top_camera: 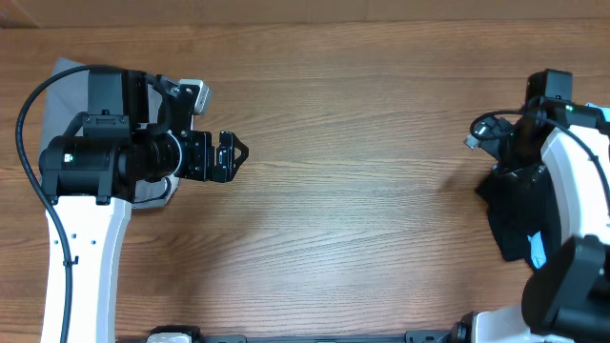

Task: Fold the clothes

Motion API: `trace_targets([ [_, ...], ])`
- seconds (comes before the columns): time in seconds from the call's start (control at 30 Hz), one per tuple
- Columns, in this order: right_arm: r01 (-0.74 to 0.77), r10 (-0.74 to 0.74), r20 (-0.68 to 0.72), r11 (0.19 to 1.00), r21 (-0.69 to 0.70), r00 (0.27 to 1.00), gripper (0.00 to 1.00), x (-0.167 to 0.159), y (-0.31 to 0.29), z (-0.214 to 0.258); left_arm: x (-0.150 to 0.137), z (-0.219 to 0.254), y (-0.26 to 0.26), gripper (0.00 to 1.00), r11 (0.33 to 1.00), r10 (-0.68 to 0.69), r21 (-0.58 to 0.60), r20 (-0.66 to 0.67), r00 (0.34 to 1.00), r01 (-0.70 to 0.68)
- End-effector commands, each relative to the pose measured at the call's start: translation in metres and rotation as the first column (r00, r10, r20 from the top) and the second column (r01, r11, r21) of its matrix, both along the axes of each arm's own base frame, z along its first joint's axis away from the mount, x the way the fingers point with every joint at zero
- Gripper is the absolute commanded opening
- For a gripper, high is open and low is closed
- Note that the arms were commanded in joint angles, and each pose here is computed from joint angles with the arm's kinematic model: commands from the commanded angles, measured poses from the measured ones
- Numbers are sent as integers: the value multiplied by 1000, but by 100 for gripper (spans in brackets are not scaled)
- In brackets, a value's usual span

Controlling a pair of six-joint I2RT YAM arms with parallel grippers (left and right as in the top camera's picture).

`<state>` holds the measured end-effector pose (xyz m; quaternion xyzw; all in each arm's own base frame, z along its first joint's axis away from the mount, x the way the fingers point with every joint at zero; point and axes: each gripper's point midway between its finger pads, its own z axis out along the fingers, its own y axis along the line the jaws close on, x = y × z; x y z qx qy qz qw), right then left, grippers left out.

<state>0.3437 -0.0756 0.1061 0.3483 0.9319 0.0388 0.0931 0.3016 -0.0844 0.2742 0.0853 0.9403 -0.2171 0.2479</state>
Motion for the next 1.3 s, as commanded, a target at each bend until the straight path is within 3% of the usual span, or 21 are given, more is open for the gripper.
trace_targets([
  [0.0, 59, -60, -32, 998, -24, 998, 93, 2, -19, -12, 6, 9, 0, 100, 1000, -10, -6, 32, 999, 10],
  [0.27, 38, -45, -122, 998, -54, 991, 79, 1, -28, -57, 16, 14, 1, 100, 1000, -7, -1, 79, 997, 7],
  [0.43, 79, -104, -180, 987, -139, 978, 75, -6, -43, -73, 22, 15, 1, 100, 1000, -10, 2, 100, 995, 10],
  [0.57, 74, -99, -236, 991, -111, 967, 74, -10, -39, -97, 26, 14, 1, 100, 1000, -27, 13, 114, 993, 25],
  [0.67, 67, -90, -275, 993, -94, 957, 55, -14, -34, -110, 28, 10, 1, 100, 1000, -27, 12, 102, 994, 26],
  [0.73, 66, -89, -276, 993, -93, 957, 31, -14, -33, -110, 29, 9, 1, 100, 1000, -26, 12, 97, 995, 25],
  [0.8, 67, -90, -264, 993, -95, 960, 15, -12, -34, -104, 29, 9, 1, 100, 1000, -26, 13, 96, 995, 25],
  [0.9, 66, -89, -234, 992, -104, 968, 4, -7, -36, -87, 29, 8, 1, 100, 1000, -26, 12, 94, 995, 25],
  [1.27, 9, -9, 0, 993, -115, 1000, 4, 14, -11, 41, 30, 8, 1, 100, 1000, -26, 12, 94, 995, 25],
])
